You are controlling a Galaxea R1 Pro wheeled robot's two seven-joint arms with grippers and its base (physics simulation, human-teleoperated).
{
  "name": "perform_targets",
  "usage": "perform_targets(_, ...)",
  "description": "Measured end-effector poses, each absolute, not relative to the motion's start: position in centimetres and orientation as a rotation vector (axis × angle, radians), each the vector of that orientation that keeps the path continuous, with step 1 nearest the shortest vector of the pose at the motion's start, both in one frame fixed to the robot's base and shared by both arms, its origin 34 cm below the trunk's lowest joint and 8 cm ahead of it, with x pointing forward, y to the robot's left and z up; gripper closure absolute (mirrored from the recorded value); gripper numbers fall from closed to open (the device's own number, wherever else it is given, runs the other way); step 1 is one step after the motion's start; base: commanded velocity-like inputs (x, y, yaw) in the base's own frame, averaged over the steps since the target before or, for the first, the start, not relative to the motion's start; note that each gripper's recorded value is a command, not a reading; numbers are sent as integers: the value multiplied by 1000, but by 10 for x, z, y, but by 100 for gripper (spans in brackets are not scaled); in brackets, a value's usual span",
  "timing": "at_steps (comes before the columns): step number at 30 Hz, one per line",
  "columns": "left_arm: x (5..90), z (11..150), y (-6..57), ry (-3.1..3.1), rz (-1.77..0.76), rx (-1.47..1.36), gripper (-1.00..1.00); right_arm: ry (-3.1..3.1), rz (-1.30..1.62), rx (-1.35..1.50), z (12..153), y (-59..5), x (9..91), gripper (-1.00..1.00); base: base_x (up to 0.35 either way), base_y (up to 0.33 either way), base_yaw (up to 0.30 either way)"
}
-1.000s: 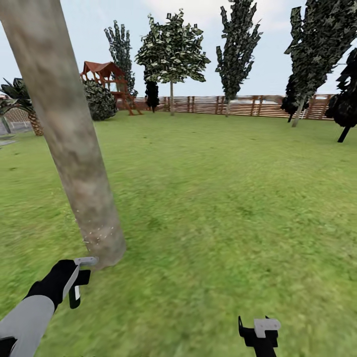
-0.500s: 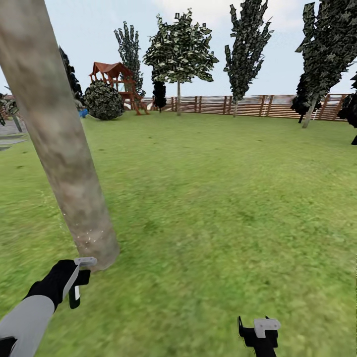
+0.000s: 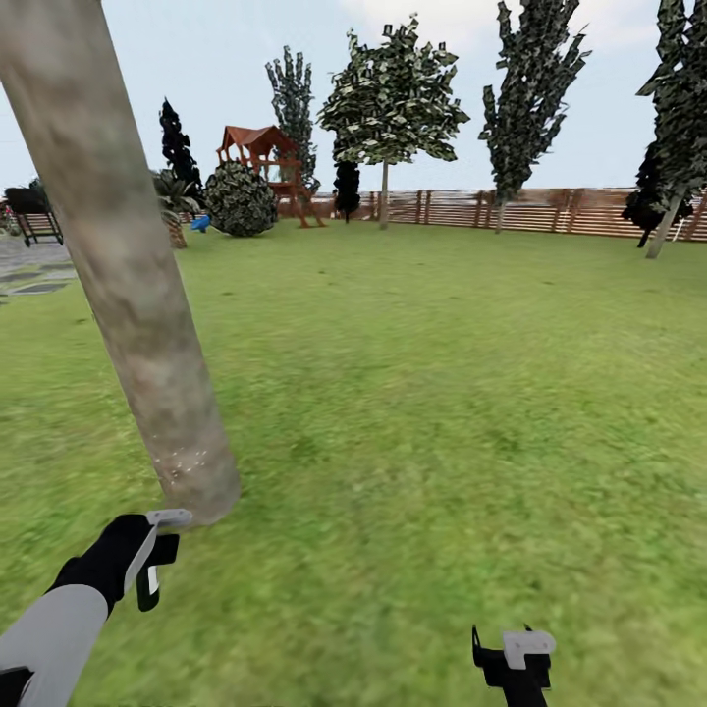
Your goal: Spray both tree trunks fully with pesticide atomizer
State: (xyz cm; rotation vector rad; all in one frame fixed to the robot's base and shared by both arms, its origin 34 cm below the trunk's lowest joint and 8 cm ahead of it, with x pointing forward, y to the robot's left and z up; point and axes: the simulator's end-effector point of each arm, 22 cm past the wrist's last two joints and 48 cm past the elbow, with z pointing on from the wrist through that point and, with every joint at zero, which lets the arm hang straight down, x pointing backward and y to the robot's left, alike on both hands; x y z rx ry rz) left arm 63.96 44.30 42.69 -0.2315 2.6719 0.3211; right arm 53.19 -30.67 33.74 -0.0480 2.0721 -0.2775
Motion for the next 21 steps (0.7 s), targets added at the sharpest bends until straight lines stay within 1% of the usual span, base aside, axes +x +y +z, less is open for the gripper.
perform_targets(3,640,428,446,2670,328,-230,100,2072,-278,-48,337,-307,532,-100,136,-208,278)
perform_targets(8,640,429,449,2665,330,-233,100,2071,-278,-46,338,-307,532,-100,27,-34,243)
perform_targets(13,657,439,429,2646,278,-216,100,2071,-278,-46,338,-307,532,-100,1,-1,30)
perform_targets(17,673,454,430,2621,275,-213,100,2072,-278,-47,338,-307,532,-100,0,0,2)
perform_targets(19,677,462,439,2611,284,-211,100,2072,-278,-47,337,-307,532,-100,0,0,0)
perform_targets(21,678,477,473,2595,328,-233,100,2072,-277,-48,337,-307,532,-100,0,0,0)
